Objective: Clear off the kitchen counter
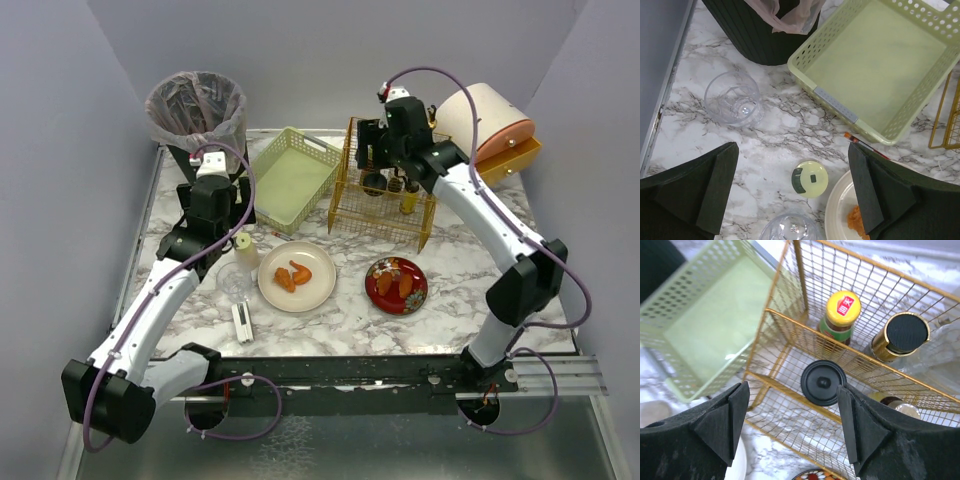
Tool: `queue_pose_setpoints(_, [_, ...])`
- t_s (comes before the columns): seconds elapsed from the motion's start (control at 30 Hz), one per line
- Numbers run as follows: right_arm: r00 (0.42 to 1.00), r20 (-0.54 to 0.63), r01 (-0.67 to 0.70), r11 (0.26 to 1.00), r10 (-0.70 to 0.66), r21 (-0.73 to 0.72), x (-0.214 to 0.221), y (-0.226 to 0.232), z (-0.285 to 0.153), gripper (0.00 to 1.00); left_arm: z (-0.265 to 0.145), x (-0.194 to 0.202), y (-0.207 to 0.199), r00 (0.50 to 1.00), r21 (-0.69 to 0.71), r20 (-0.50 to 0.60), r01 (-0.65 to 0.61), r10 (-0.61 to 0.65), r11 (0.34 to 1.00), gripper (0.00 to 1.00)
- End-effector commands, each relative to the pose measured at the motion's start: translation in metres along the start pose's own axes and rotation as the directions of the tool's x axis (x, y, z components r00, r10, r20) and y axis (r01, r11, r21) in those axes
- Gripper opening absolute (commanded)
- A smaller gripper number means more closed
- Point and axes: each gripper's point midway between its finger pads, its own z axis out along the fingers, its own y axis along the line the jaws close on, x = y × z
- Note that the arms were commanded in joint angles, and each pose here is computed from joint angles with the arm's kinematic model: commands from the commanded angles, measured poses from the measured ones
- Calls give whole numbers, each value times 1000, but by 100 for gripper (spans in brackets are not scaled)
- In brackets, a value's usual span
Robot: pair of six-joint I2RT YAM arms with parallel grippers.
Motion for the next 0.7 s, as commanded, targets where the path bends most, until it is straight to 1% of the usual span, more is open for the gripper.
queue_pose_setpoints(0.0, [994,104,64,983,-46,-171,-27,20,-43,77,-7,19,-3,996,22,-76,50,-49,998,99])
queue_pose_setpoints(0.13, [981,186,115,951,-63,-287,-30,34,-72,77,-4,49,-8,982,38,-178,63,-56,997,99])
queue_pose_setpoints(0.23, [971,231,143,923,-61,-357,-25,40,-98,77,-3,60,-10,976,39,-204,81,-71,996,99])
queue_pose_setpoints(0.3, [965,255,152,913,-55,-379,-22,39,-117,77,-2,63,-10,974,31,-209,93,-84,995,99])
queue_pose_setpoints(0.47, [970,241,131,920,-41,-369,6,25,-145,77,5,69,-14,969,33,-229,104,-94,994,99])
queue_pose_setpoints(0.67, [984,178,68,934,-5,-350,47,11,-158,77,15,79,-15,959,8,-267,100,-94,995,99])
